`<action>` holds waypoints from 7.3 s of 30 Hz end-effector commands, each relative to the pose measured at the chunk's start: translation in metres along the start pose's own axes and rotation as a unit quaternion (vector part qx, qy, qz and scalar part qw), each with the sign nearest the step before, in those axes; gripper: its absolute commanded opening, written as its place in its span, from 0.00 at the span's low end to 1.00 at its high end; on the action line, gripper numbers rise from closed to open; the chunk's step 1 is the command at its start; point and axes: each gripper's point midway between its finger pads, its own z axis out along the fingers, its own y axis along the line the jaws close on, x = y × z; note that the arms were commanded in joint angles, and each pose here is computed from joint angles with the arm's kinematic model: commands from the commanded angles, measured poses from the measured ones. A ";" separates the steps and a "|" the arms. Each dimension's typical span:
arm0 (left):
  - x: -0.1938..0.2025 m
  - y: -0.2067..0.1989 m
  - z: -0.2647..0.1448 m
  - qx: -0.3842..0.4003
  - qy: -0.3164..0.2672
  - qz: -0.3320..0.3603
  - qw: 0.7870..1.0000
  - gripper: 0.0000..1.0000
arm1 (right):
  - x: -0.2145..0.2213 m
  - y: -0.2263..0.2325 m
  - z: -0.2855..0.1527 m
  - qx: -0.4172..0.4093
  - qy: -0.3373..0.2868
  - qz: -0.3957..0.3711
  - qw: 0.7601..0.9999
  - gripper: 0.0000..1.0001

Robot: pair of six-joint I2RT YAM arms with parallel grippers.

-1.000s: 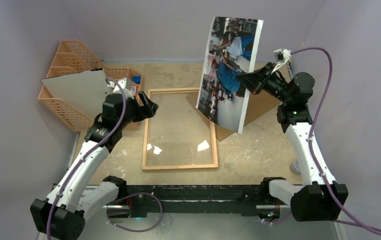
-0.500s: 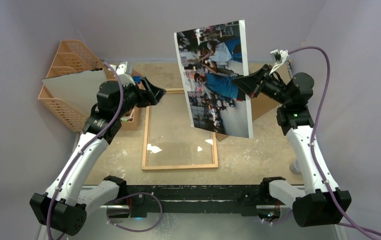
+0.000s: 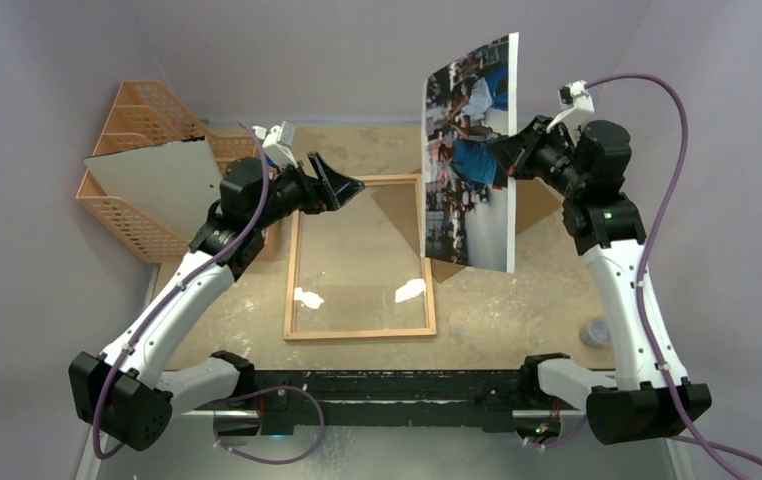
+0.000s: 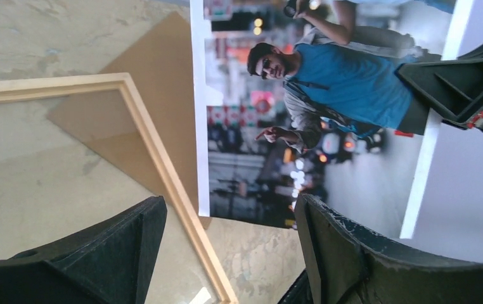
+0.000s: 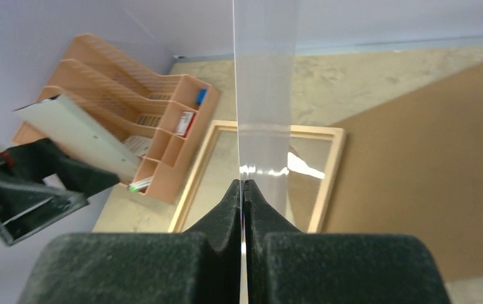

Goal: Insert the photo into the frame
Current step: Turn over the photo from the photo frame.

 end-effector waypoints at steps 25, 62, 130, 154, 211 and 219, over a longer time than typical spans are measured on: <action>-0.004 0.066 -0.009 -0.163 -0.082 -0.070 0.981 0.80 | 0.159 0.034 0.110 0.152 0.194 -0.110 0.963 0.00; 0.008 0.133 0.048 -0.251 -0.060 -0.128 0.958 0.98 | 0.296 0.073 0.159 0.090 0.262 -0.069 0.958 0.00; 0.007 0.071 0.031 -0.010 0.078 0.126 0.989 0.00 | 0.176 0.002 0.093 0.049 0.050 0.028 0.997 0.82; -0.027 -0.061 -0.035 0.220 0.021 0.217 0.951 0.00 | 0.137 -0.035 0.053 -0.104 -0.068 -0.080 0.989 0.84; -0.111 -0.097 -0.084 0.070 -0.066 0.168 0.981 0.00 | 0.054 0.054 0.010 -0.229 -0.122 -0.091 0.961 0.87; -0.049 0.055 -0.011 -0.157 0.077 0.092 0.980 0.00 | 0.080 0.016 0.017 -0.145 -0.095 -0.038 0.984 0.86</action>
